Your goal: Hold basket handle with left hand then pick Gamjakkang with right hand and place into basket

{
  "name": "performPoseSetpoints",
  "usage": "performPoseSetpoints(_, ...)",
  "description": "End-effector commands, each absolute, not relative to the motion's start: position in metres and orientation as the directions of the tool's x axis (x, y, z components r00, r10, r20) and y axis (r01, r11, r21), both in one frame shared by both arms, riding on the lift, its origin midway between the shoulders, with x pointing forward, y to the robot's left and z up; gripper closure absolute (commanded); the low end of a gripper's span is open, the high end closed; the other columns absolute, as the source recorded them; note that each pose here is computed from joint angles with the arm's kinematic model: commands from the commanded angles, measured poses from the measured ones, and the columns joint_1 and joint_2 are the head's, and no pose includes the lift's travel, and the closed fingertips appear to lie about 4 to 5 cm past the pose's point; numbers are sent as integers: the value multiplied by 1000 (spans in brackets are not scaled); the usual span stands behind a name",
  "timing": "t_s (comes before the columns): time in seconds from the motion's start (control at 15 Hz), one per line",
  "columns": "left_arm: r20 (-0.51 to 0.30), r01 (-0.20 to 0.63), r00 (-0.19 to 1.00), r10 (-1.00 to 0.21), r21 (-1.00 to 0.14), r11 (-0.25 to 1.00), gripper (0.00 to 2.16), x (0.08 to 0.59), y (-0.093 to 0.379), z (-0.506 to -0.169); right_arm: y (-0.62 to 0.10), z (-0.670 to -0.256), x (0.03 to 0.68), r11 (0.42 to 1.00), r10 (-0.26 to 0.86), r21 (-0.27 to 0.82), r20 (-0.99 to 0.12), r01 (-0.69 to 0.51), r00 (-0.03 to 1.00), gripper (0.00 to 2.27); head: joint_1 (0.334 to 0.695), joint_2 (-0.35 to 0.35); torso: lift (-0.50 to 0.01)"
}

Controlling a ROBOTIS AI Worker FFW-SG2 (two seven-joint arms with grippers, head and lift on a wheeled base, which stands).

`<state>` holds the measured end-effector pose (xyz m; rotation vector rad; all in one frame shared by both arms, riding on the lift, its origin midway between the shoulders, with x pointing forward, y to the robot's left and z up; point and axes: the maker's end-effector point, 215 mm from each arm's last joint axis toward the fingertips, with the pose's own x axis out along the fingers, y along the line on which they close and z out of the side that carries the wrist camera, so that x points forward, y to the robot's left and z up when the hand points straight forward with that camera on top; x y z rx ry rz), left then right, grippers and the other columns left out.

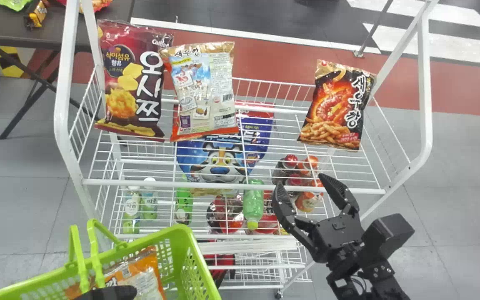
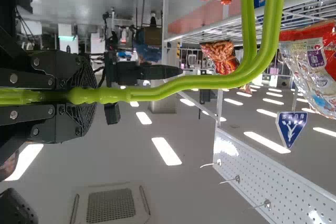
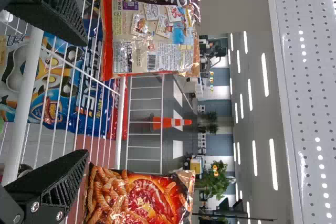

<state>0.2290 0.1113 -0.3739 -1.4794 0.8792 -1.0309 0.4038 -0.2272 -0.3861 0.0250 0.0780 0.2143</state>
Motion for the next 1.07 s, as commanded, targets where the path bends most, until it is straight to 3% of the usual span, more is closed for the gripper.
performPoseSetpoints(0.0,140,6,351,-926,-989,-147,2145,229,111,-374,-225,-386,404,976,216,36,-74,-214,973,76,695,-214,-17)
performPoseSetpoints(1.0,120,9,344,-931,-992,-125,2145,230,112,-375,-222,-387,404,976,214,48,-77,-211,974,80,695,-204,-17)
